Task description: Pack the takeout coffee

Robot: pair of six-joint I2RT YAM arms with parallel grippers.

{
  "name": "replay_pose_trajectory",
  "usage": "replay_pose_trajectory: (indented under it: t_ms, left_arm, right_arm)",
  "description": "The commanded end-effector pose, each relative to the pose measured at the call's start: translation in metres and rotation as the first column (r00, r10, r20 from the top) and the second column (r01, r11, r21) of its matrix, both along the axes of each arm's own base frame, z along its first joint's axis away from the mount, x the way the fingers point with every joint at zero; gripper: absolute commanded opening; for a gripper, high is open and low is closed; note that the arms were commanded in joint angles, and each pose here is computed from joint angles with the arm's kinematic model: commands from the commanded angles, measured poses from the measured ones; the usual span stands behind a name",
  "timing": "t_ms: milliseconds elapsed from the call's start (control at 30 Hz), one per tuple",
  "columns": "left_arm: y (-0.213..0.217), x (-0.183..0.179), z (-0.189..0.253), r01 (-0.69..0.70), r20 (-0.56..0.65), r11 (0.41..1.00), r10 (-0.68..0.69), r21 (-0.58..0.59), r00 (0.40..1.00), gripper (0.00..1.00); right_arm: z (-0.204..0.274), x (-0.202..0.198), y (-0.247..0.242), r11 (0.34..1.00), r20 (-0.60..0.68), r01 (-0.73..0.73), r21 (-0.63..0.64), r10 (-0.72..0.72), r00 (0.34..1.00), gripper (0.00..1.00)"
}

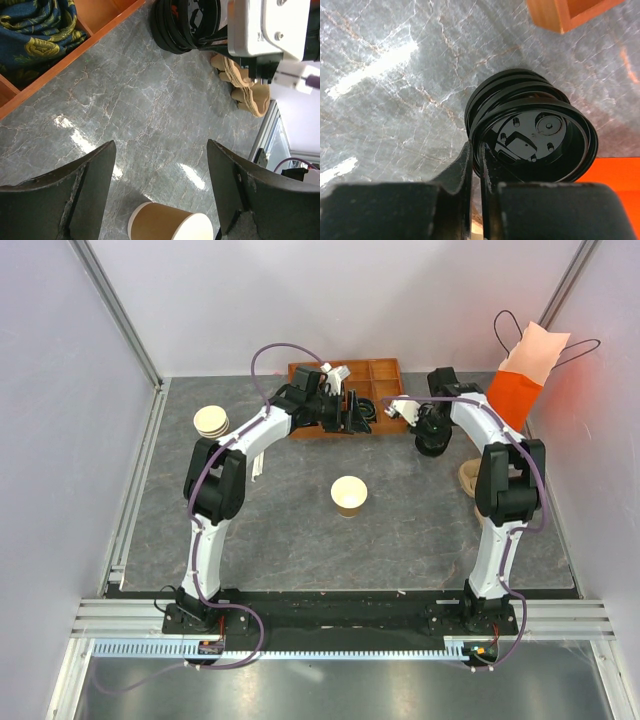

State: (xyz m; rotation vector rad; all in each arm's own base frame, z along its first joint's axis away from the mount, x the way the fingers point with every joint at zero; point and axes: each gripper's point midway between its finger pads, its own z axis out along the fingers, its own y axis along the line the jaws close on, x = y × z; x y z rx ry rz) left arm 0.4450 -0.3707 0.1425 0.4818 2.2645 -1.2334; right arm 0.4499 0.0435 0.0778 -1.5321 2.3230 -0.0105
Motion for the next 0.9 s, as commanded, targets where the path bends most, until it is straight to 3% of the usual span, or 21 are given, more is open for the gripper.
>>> replay_pose_trajectory:
  t_ms: [0, 167, 233, 300, 367, 567, 667, 867]
  left_arm:
    - [-0.004, 0.005, 0.026, 0.007, 0.069, 0.999, -0.004, -0.041, 0.998, 0.8]
    - [-0.001, 0.001, 0.026, 0.009, 0.079, 0.999, -0.007, -0.032, 0.997, 0.81]
    - [0.001, -0.001, 0.025, 0.007, 0.085, 1.0, -0.005, -0.025, 0.996, 0.81]
    - [0.002, -0.001, 0.025, 0.009, 0.087, 1.0, -0.007, -0.024, 0.996, 0.81]
    - [0.002, -0.002, 0.026, 0.01, 0.084, 1.0, -0.008, -0.023, 0.996, 0.81]
    - [0.005, -0.008, 0.039, 0.026, 0.103, 0.999, -0.022, -0.032, 0.994, 0.81]
    - [0.007, -0.011, 0.04, 0.033, 0.109, 0.999, -0.03, -0.026, 0.994, 0.81]
    - [0.01, -0.014, 0.045, 0.032, 0.112, 0.999, -0.029, -0.029, 0.993, 0.81]
  right_arm:
    - [0.028, 0.018, 0.006, 1.0, 0.141, -0.022, -0.013, 0.024, 0.99, 0.13]
    - [0.027, 0.021, 0.007, 1.0, 0.153, -0.022, -0.015, 0.024, 0.988, 0.34]
    - [0.031, 0.022, 0.008, 1.0, 0.167, -0.019, -0.014, 0.022, 0.986, 0.48]
    - [0.032, 0.023, 0.008, 1.0, 0.171, -0.019, -0.013, 0.021, 0.985, 0.51]
    - [0.035, 0.023, 0.008, 1.0, 0.173, -0.016, -0.009, 0.018, 0.985, 0.61]
    - [0.074, 0.023, 0.018, 0.988, 0.146, 0.069, 0.141, -0.09, 0.985, 0.58]
    - [0.077, 0.022, 0.018, 0.968, 0.064, 0.137, 0.21, -0.154, 0.986, 0.56]
    - [0.058, 0.03, 0.004, 0.94, -0.037, 0.268, 0.211, -0.266, 0.963, 0.52]
